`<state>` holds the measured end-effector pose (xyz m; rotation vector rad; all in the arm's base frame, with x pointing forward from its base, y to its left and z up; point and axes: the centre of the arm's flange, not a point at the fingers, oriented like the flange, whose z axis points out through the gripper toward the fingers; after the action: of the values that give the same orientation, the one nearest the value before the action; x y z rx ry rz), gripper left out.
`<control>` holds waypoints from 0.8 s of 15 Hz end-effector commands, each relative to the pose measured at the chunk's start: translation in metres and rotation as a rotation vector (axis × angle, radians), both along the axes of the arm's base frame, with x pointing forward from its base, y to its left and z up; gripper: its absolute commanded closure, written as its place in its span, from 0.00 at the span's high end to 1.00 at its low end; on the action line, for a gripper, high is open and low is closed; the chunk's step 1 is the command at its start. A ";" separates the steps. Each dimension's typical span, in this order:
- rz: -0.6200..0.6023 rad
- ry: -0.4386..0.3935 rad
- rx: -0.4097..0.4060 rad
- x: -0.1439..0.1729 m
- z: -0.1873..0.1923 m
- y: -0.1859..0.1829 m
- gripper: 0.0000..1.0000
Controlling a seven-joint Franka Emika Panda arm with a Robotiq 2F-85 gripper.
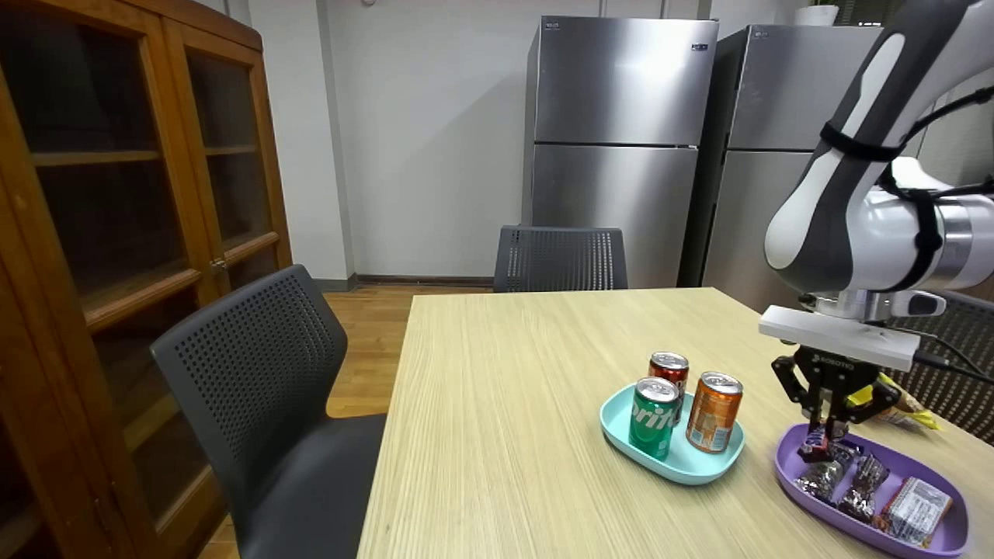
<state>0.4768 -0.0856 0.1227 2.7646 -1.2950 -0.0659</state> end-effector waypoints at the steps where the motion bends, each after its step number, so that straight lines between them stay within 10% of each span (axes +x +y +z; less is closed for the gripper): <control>1: -0.007 -0.007 0.018 0.002 -0.002 0.002 0.03; 4: -0.013 -0.006 0.018 0.002 -0.003 0.001 0.03; 6: -0.015 -0.005 0.016 0.001 -0.003 0.000 0.39; 12: -0.016 -0.022 0.018 -0.003 0.007 -0.007 0.82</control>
<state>0.4759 -0.0861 0.1202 2.7585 -1.3197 -0.0724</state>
